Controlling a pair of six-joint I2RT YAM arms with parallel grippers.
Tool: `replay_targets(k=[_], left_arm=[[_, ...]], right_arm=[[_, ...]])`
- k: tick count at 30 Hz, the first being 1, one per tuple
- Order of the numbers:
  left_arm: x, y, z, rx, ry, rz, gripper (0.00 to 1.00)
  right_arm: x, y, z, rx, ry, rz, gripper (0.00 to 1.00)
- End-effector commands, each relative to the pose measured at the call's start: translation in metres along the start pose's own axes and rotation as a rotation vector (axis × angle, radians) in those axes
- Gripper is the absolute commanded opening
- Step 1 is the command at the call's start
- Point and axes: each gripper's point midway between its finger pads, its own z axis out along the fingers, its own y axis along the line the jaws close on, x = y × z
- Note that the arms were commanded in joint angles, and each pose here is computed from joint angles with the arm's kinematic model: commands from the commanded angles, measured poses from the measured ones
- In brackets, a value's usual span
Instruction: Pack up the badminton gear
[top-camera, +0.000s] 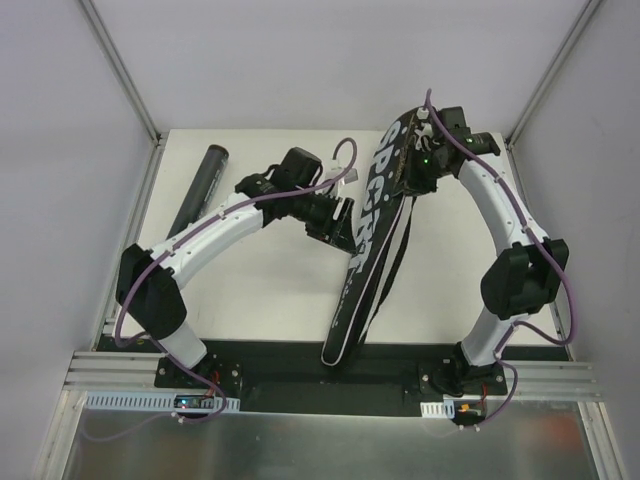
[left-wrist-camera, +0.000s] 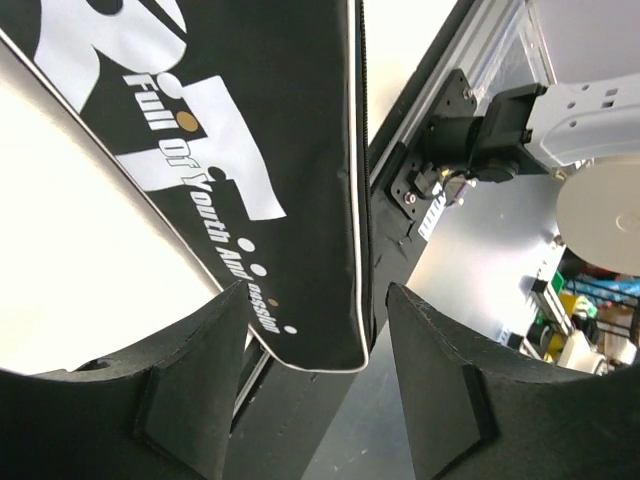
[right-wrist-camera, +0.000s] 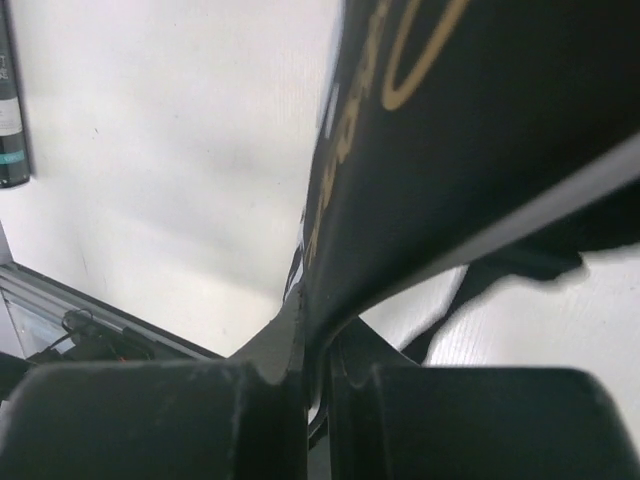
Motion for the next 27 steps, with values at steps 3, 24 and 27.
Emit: replay_targets(k=[3,24,27], left_arm=[[-0.002,0.001,-0.011,-0.061,-0.052,-0.017,0.57],[-0.027,-0.005,-0.002,-0.119,-0.097,0.087,0.62],[-0.026,-0.007,0.01,-0.173,-0.087,0.17,0.65]], right_arm=[[0.008,0.025,-0.006,-0.027,0.026,0.122,0.01],[0.053,0.042,0.002,0.09,0.085,0.669,0.01],[0.06,0.044,0.003,0.099,0.086,0.808,0.01]])
